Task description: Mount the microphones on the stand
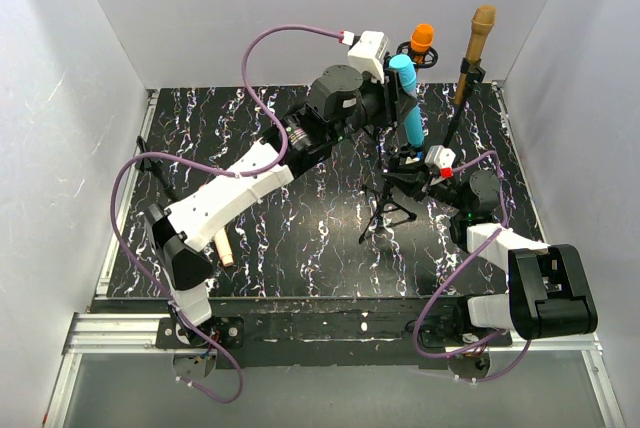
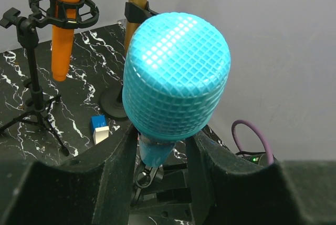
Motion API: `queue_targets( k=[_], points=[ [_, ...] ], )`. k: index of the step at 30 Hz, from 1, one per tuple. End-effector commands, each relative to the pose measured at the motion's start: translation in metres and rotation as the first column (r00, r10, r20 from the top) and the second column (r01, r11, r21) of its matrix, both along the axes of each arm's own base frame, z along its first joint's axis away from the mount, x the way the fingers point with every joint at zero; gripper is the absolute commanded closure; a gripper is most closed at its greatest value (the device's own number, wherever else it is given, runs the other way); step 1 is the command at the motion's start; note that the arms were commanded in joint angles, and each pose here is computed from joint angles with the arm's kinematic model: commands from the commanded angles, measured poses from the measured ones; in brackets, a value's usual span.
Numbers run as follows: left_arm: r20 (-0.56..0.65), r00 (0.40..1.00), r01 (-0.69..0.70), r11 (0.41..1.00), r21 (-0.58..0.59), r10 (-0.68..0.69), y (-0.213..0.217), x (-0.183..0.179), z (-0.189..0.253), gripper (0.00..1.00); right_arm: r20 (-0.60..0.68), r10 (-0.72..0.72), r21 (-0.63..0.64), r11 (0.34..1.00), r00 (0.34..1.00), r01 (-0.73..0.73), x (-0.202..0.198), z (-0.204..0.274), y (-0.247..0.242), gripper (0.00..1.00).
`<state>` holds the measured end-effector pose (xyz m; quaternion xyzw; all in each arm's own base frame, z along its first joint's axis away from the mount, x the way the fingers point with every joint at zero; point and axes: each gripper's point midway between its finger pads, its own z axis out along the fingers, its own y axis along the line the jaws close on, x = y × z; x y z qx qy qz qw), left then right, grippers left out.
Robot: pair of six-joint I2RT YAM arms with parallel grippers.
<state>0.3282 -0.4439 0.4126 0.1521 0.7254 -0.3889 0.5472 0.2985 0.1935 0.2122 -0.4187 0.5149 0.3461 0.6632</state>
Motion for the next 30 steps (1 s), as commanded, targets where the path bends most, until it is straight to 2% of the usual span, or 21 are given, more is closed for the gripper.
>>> queue_targets(
  k=[1, 9, 14, 16, 20, 25, 30],
  points=[
    [-0.207, 0.974, 0.131, 0.972, 0.194, -0.09, -0.011, -0.023, -0.092, 1.0, 0.023, 0.056, -0.042, 0.998, 0.998, -0.055, -0.007, -0.008, 0.004, 0.99],
    [-0.224, 0.969, 0.174, 0.927, 0.332, -0.102, -0.008, -0.028, -0.112, 1.0, 0.011, 0.057, -0.043, 0.997, 0.998, -0.057, -0.006, -0.011, 0.004, 0.99],
    [-0.245, 0.963, 0.202, 0.905, 0.374, -0.114, -0.015, -0.025, -0.113, 1.0, 0.009, 0.056, -0.043, 0.998, 0.998, -0.055, -0.005, -0.012, 0.004, 0.99],
    [-0.262, 0.952, 0.255, 0.886, 0.387, -0.159, -0.023, -0.031, -0.117, 1.0, 0.006, 0.056, -0.042, 0.998, 0.998, -0.056, -0.006, -0.012, 0.004, 0.99],
    [-0.308, 0.937, 0.293, 0.847, 0.443, -0.162, -0.024, -0.037, -0.137, 1.0, 0.008, 0.051, -0.043, 0.998, 0.999, -0.051, -0.005, -0.012, 0.002, 0.99],
    [-0.313, 0.938, 0.285, 0.84, 0.461, -0.147, -0.017, -0.039, -0.148, 1.0, 0.002, 0.051, -0.043, 0.998, 0.999, -0.051, -0.005, -0.013, 0.002, 0.99],
    [-0.296, 0.943, 0.277, 0.846, 0.456, -0.15, -0.014, -0.04, -0.141, 1.0, 0.003, 0.047, -0.042, 0.998, 0.999, -0.047, -0.004, -0.013, 0.001, 0.99]
  ],
)
